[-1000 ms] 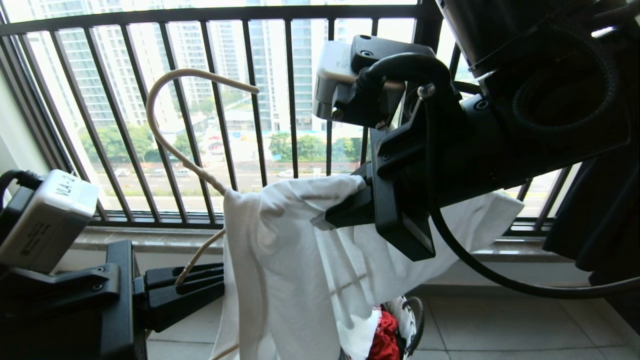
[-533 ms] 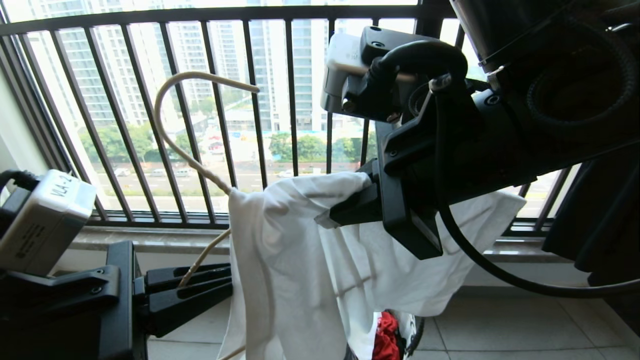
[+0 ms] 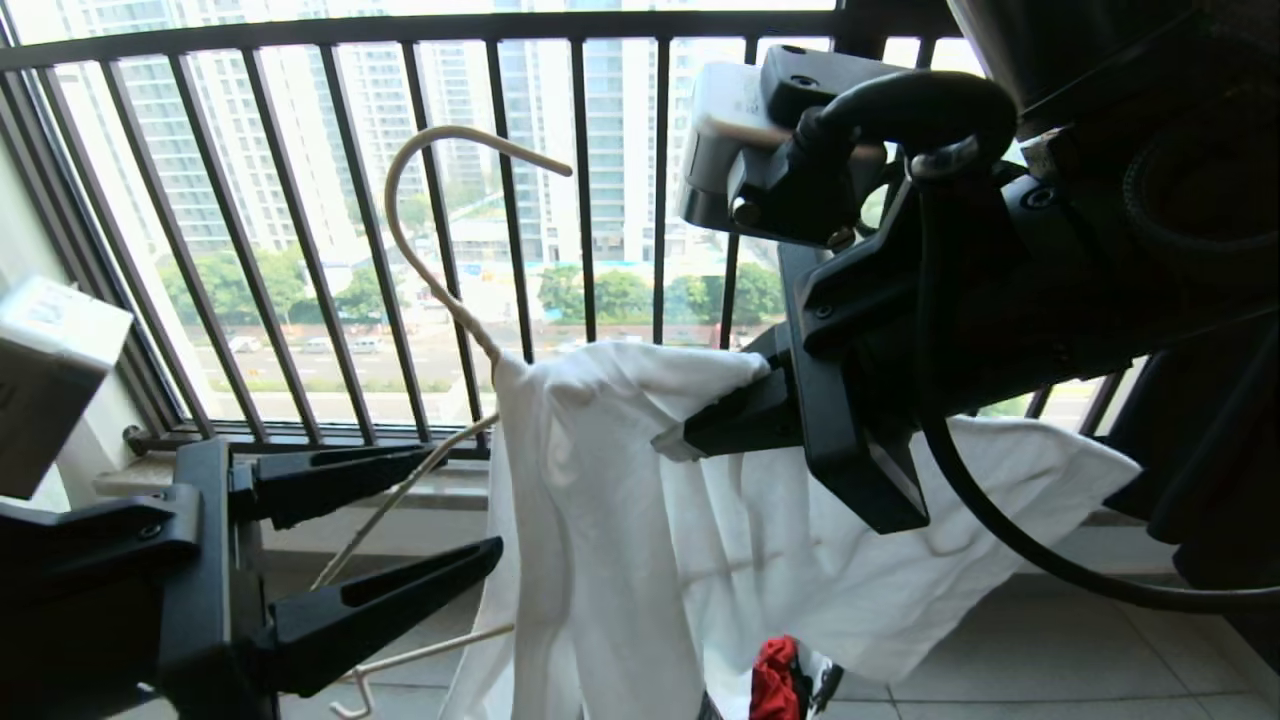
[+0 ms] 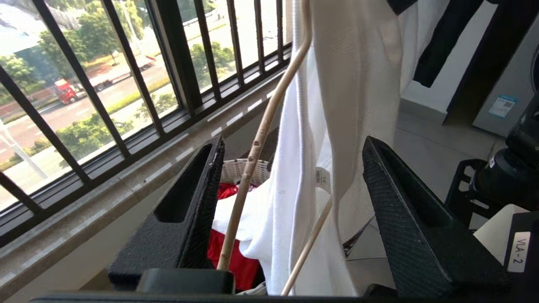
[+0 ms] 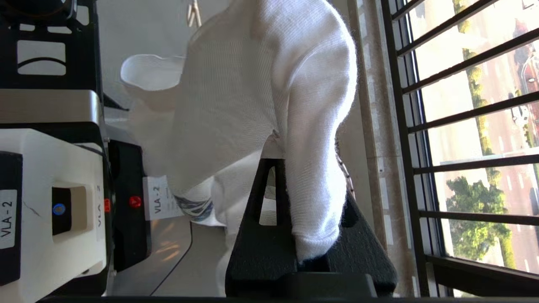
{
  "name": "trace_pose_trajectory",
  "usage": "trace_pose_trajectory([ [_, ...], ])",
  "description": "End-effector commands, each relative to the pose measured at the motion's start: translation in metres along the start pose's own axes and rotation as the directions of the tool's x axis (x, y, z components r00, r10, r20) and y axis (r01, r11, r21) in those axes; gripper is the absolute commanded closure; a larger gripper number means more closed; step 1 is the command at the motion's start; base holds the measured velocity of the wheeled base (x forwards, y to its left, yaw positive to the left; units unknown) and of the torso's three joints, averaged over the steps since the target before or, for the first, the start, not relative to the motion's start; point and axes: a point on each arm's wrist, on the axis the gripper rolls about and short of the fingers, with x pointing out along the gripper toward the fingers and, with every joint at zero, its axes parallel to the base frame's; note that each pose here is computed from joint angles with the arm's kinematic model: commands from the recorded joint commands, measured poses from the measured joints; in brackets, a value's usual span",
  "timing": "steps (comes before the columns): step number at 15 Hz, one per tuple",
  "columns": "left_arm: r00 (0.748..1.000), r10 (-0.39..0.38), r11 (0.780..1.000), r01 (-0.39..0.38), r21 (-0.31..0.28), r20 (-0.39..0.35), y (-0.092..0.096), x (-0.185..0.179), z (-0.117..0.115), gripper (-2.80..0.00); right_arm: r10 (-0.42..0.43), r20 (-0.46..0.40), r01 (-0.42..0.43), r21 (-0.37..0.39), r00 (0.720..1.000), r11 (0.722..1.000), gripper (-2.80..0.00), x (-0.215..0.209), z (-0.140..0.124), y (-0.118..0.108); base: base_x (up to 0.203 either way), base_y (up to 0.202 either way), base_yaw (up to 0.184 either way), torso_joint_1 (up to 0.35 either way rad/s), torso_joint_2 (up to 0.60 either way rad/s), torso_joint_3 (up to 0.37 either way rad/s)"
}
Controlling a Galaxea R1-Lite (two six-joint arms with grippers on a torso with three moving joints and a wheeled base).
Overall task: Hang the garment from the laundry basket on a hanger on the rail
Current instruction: Hang the clothes on the clothes rack
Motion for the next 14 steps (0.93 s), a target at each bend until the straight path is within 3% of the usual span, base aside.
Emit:
trace_pose_trajectory([
  [1,0.992,0.079,0.996,-0.083,0.032,0.102,0.004,-0.019,0.022,-2.8,-0.01,0.0,0.01,-0.002,1.0,1.0,0.0,-0.009,-0.001,0.0,0.0,0.0,0.0,0.0,0.0,0.0],
  [4,0.974,0.146,0.986,-0.157,0.052,0.172,0.004,-0.04,0.044,-2.8,-0.045,-0.001,0.045,-0.001,0.999,0.999,0.0,-0.018,-0.005,-0.006,0.0,0.0,0.0,0.0,0.0,0.0],
  [7,0.971,0.18,0.981,-0.188,0.037,0.156,0.003,-0.044,0.05,-2.8,-0.118,-0.006,0.118,0.028,0.993,0.993,0.0,-0.033,-0.013,-0.021,0.0,0.0,0.0,0.0,0.0,0.0],
  [8,0.973,0.184,0.981,-0.19,0.028,0.14,0.004,-0.041,0.049,0.0,-0.146,-0.01,0.146,0.039,0.989,0.989,0.0,-0.039,-0.016,-0.026,0.0,0.0,0.0,0.0,0.0,0.0],
  [11,0.979,0.185,0.983,-0.184,-0.017,0.086,0.008,-0.034,0.056,0.0,-0.223,-0.011,0.224,0.058,0.975,0.973,0.0,-0.054,-0.024,-0.039,0.0,0.0,0.0,0.0,0.0,0.0],
  [14,0.977,0.174,0.961,-0.195,-0.194,-0.121,0.011,-0.029,0.075,0.0,-0.256,-0.006,0.256,0.071,0.967,0.964,0.0,-0.063,-0.026,-0.043,0.0,0.0,0.0,0.0,0.0,0.0],
])
